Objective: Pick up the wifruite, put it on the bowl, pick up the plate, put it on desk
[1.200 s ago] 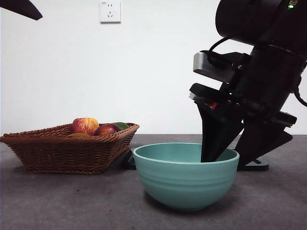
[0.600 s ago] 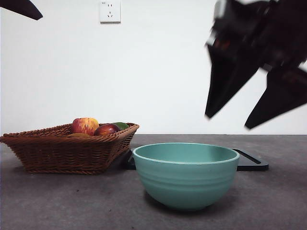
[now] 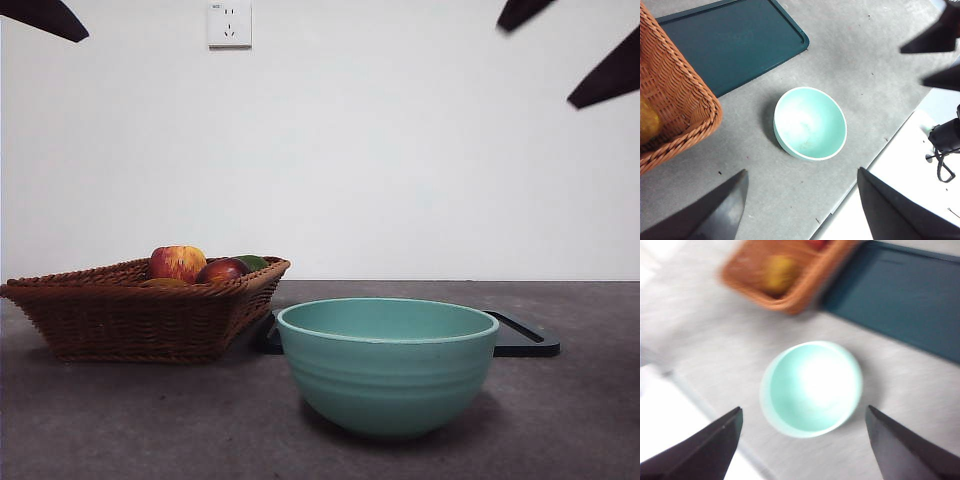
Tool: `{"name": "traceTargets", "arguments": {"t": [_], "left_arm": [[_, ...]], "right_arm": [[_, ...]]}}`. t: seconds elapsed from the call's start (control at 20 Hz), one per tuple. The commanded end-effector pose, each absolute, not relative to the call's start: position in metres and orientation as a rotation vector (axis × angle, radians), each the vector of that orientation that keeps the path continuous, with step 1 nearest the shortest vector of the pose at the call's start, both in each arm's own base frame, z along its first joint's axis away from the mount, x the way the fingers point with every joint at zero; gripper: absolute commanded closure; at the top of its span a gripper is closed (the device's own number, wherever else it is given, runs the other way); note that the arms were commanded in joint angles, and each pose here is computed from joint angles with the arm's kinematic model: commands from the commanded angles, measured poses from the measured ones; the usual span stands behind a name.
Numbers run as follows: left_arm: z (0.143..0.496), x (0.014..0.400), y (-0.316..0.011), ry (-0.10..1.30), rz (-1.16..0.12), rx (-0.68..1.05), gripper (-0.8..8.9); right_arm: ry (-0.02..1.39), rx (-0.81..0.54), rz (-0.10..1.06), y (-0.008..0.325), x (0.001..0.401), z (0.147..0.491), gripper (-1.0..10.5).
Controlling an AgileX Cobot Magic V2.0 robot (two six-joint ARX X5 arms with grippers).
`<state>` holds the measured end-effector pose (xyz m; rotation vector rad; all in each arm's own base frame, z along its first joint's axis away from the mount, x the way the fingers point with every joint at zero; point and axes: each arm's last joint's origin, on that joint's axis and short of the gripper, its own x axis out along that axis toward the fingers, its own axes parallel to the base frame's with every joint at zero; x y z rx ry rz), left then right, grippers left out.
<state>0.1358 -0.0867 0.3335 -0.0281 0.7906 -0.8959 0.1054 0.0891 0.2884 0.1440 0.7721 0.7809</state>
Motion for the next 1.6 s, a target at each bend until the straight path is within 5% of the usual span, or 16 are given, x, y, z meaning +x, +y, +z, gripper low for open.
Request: {"name": "traceTargets", "arguments": {"t": [0.05, 0.35, 0.45, 0.6, 0.65, 0.75, 1.6], "left_arm": [[0.337, 0.137, -0.088, 0.769, -0.912, -0.016, 4.70], [0.336, 0.136, -0.088, 0.778, -0.910, -0.017, 4.72], [0.336, 0.136, -0.088, 0.777, -0.910, -0.017, 5.48], [0.337, 0.137, -0.088, 0.773, -0.911, -0.017, 6.88], [0.337, 0.137, -0.088, 0.768, -0.912, -0.017, 7.51], [0.337, 0.137, -0.089, 0.763, -0.912, -0.017, 8.06], [0.337, 0.137, -0.088, 0.763, -0.912, -0.017, 8.06]], "right_arm": [[0.801, 0.157, 0.812, 0.085, 0.098, 0.291, 5.6], [0.830, 0.145, 0.812, 0.081, 0.092, 0.290, 5.6], [0.837, 0.144, 0.811, 0.082, 0.093, 0.289, 5.9], [0.836, 0.144, 0.811, 0.082, 0.093, 0.289, 8.0], [0.831, 0.143, 0.812, 0.082, 0.093, 0.289, 9.6], [0.816, 0.139, 0.817, 0.083, 0.094, 0.290, 9.3], [0.489, 0.197, 0.868, 0.091, 0.106, 0.317, 9.3]]}}
